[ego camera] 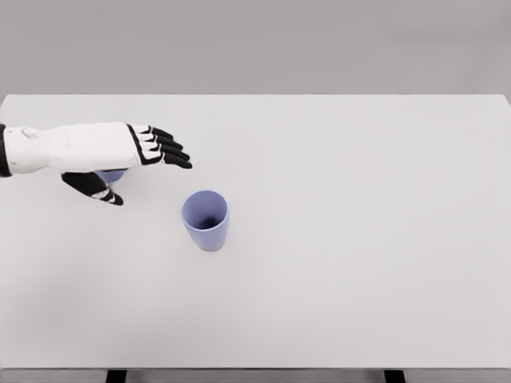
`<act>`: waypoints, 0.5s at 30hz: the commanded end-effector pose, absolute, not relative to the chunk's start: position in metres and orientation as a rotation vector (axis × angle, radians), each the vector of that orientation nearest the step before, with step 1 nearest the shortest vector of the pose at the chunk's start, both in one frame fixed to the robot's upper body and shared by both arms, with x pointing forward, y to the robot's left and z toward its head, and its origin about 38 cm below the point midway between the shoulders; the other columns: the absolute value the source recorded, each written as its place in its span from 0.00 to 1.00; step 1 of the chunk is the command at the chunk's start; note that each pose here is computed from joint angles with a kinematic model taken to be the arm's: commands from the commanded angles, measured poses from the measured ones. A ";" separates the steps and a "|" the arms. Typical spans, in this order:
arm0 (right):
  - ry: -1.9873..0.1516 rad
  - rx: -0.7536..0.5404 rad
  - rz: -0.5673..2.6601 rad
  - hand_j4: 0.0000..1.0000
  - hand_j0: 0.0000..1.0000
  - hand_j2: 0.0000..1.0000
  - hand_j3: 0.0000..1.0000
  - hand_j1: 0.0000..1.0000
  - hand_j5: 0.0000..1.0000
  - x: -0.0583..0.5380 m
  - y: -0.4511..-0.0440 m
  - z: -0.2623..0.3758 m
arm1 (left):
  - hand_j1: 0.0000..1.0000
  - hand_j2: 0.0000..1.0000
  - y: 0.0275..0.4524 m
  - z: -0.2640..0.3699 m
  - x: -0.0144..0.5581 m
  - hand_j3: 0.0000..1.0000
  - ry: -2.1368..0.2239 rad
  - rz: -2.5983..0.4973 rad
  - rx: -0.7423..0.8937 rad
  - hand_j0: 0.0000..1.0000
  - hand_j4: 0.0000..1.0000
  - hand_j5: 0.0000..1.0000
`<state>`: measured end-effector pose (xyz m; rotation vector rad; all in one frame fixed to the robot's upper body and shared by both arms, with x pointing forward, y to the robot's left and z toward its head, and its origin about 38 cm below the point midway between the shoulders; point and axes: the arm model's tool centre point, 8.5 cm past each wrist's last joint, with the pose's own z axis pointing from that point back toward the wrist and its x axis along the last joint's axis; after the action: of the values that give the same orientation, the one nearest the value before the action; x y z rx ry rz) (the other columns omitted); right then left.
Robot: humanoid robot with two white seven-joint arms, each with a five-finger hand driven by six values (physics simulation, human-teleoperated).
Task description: Place the right cup on the left cup with left arm
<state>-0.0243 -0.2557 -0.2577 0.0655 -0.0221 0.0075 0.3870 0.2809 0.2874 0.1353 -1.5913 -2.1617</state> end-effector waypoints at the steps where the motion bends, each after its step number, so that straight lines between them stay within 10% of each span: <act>1: -0.021 0.066 0.008 1.00 1.00 1.00 1.00 1.00 1.00 -0.025 -0.256 -0.258 | 1.00 1.00 0.280 0.285 0.386 1.00 -1.587 -2.159 0.122 1.00 1.00 1.00; 15: -0.021 0.063 0.005 1.00 1.00 1.00 1.00 1.00 1.00 -0.025 -0.256 -0.258 | 1.00 1.00 0.239 0.274 0.379 1.00 -1.643 -2.216 -0.001 1.00 1.00 1.00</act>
<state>-0.0246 -0.2559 -0.2576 0.0626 -0.0213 0.0062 0.3814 0.2419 0.2763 0.0197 -1.6444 -2.2155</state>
